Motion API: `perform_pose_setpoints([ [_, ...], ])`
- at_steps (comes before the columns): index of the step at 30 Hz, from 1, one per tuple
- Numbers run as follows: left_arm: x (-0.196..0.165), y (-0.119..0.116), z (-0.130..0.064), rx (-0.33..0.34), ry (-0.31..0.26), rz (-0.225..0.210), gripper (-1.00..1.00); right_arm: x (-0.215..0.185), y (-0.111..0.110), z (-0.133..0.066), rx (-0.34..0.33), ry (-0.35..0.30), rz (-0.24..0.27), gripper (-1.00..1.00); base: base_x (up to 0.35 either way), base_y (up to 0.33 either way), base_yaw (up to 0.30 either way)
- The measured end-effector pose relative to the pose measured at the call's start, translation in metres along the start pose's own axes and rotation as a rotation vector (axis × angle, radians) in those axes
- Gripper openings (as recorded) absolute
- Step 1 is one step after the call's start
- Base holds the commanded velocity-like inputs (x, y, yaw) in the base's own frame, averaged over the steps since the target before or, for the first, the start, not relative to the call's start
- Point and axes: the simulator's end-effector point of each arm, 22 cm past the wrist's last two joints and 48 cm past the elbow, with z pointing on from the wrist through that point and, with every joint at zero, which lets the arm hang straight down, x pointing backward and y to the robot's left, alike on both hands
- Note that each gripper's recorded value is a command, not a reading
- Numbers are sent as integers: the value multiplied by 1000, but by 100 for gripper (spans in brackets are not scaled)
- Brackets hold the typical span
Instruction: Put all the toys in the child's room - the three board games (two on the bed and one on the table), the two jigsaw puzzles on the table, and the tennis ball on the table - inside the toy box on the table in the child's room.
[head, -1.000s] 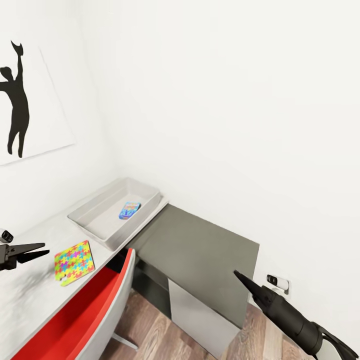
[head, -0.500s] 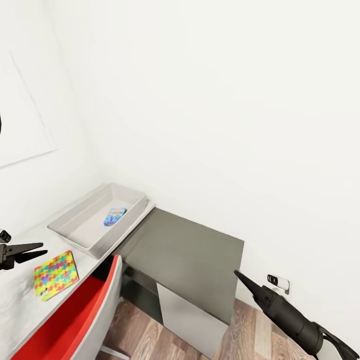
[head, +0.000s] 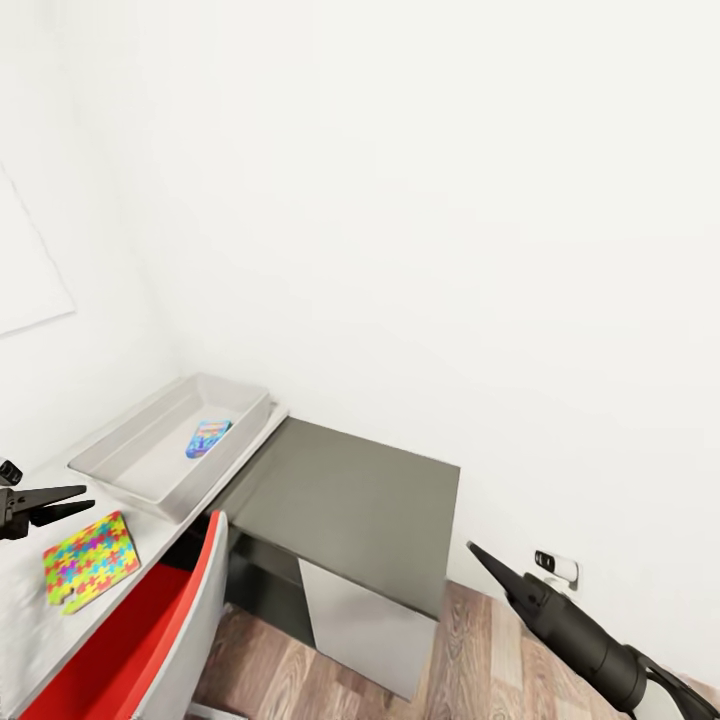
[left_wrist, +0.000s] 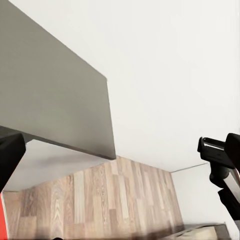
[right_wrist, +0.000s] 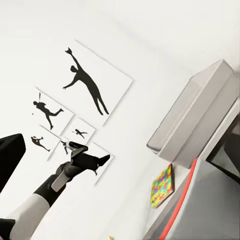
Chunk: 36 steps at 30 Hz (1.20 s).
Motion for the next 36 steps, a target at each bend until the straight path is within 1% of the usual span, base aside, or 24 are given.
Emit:
perform_pose_setpoints([
  [6,-1,-3,-2,2,-3,5,100,2,0,0,6,11,-12,100,-61,34,-122],
  [16,-2,-5,-3,3,-6,11,100,3,2,1,4,12,-16,100,-11,6,-78],
  [36,-5,-15,-7,11,-16,29,100,1,11,3,-11,8,-32,100,-1,0,-199],
])
